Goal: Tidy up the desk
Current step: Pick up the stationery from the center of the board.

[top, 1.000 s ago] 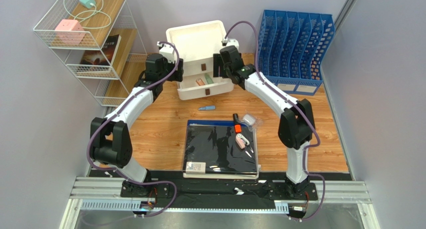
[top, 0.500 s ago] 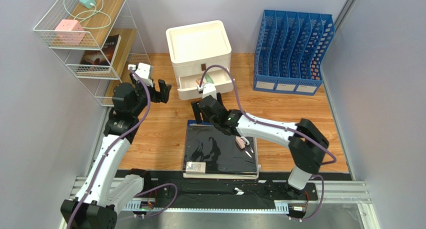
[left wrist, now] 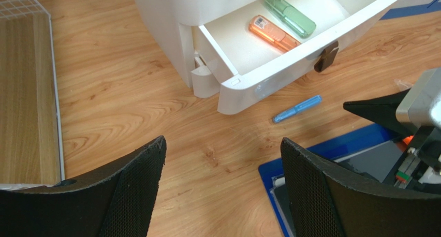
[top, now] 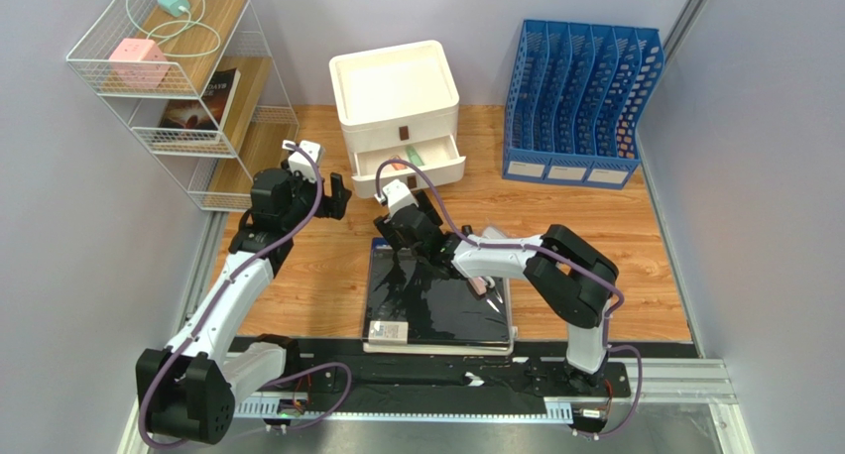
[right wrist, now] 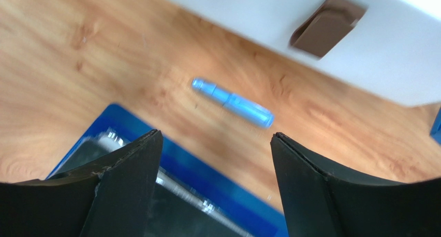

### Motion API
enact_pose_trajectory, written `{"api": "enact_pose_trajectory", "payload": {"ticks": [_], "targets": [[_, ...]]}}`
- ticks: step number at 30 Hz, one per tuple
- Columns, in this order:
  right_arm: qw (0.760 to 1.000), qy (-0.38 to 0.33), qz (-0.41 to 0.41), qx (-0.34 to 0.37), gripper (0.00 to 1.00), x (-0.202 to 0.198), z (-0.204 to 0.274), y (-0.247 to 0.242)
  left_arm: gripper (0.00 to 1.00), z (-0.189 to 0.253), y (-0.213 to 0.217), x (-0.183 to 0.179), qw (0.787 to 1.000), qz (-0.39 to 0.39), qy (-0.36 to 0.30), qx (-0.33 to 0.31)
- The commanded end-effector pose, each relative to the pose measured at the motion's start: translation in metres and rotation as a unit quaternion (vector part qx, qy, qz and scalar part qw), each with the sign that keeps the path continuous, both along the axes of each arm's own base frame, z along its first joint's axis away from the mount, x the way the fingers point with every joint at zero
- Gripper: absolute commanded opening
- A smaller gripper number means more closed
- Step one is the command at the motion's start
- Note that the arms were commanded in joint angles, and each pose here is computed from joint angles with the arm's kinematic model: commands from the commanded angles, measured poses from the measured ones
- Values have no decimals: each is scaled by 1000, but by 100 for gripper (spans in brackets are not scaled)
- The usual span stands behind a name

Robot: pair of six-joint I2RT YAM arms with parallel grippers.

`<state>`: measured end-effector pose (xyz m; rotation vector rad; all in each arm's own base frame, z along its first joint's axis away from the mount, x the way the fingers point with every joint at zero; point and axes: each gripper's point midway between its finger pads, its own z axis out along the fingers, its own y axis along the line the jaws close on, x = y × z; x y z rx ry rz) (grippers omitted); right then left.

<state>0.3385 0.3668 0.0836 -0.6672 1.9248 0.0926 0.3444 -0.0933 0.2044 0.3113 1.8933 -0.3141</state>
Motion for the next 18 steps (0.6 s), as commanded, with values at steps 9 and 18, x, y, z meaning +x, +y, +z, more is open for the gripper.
{"api": "enact_pose_trajectory", "payload": {"ticks": [9,18], "targets": [[998,-10,23,65,79,54,9,0,86,32,4,3,998,8,-66,-1],[996,28,54,72,79,44,-13,12,86,32,7,5,998,15,-67,2]]}}
